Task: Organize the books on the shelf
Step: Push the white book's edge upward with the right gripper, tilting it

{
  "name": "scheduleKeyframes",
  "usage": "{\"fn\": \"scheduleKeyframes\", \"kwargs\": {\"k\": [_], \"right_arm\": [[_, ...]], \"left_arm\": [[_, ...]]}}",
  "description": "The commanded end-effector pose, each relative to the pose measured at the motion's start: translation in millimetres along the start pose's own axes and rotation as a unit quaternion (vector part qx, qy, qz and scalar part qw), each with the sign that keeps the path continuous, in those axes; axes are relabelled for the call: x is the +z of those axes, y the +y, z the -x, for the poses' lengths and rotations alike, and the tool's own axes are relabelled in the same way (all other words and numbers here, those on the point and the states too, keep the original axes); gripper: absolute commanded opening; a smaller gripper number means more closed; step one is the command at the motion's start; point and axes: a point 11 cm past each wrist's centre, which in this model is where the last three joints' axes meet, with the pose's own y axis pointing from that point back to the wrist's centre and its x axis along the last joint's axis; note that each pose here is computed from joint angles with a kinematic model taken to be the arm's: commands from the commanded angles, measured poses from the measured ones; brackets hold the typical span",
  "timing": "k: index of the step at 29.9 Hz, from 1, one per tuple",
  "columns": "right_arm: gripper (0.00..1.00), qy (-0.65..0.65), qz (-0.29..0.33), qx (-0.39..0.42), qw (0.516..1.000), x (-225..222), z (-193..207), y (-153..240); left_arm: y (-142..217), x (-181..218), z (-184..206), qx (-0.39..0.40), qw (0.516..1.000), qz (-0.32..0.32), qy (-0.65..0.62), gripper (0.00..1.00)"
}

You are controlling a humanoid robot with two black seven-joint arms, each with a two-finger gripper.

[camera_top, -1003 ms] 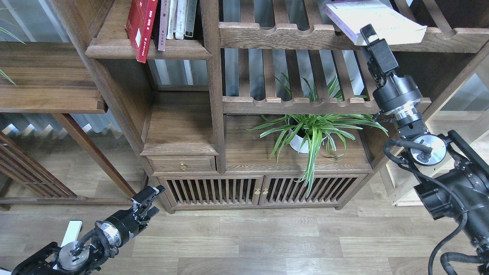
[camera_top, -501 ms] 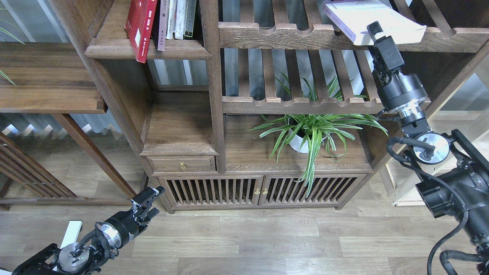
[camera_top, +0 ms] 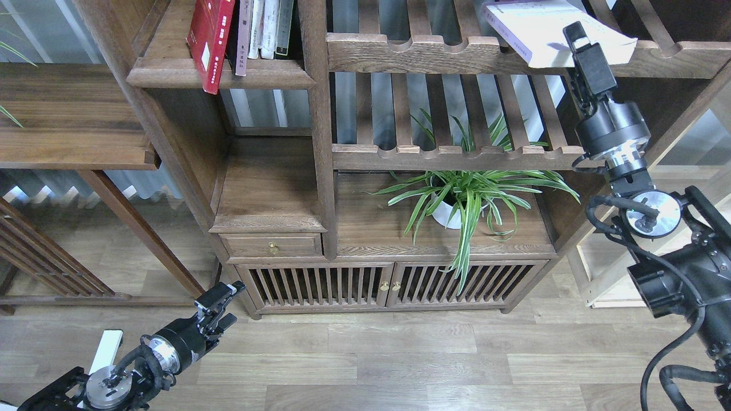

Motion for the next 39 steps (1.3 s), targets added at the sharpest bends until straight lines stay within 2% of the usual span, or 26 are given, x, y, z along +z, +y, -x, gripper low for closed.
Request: {"fn": "scheduleKeyframes", "kwargs": {"k": [1,2,5,7,9,14,19,26,29,33,36,39], "right_arm": [[0.92,0.001,-0.003,0.003,1.0,-2.4,0.8,-2.4],[0.86,0.002,-0.005,0.003,1.0,-3.9,1.1,-2.9],[0.61,0.003,-0.013,-0.002,1.0,-9.6,4.2,-6.2],[0.55,0.001,-0.012,-0.003,1.0,-7.6,5.1,-7.0],[0.42,-0.004,-0.011,-0.006,1.0,-2.2,6.5,-7.8],[0.22,-0.001,-0.003,-0.01,1.0,5.8,8.4,-9.0],[0.2,0.005,0.004,-0.013,1.0,7.4,8.7,-8.8],[0.05,0.004,-0.004,-0.034,0.999,1.2,13.3,-6.2],[0.05,-0.004,-0.016,-0.055,0.998,-3.2,15.9,-2.6],[0.05,-0.028,-0.048,-0.02,0.998,-5.7,-6.3,22.5],[0.05,-0.049,-0.078,-0.017,0.996,-9.1,-8.4,30.1],[0.05,-0.058,-0.087,0.007,0.994,-5.8,-21.7,51.2]], "left_arm": [[1.7,-1.4,-3.1,0.003,1.0,0.0,0.003,0.99],[2.5,-1.2,-3.9,0.004,1.0,0.0,0.003,0.99],[4.5,0.1,-5.8,0.006,1.0,0.002,0.002,0.99],[4.5,0.1,-5.8,0.006,1.0,0.002,0.002,0.99],[4.8,-0.3,-6.5,0.007,1.0,0.002,0.003,0.99],[4.5,0.1,-5.8,0.006,1.0,0.002,0.002,0.99],[4.1,0.5,-5.2,0.006,1.0,0.002,0.002,0.99],[4.0,-0.6,-5.6,0.006,1.0,0.001,0.003,0.99],[4.0,-0.6,-5.6,0.006,1.0,0.001,0.003,0.99],[4.8,-0.7,-7.2,0.008,1.0,0.002,0.003,0.99],[4.4,-1.4,-7.1,0.008,1.0,0.001,0.003,0.99],[2.5,-2.8,-5.8,0.006,1.0,-0.001,0.003,0.99]]}}
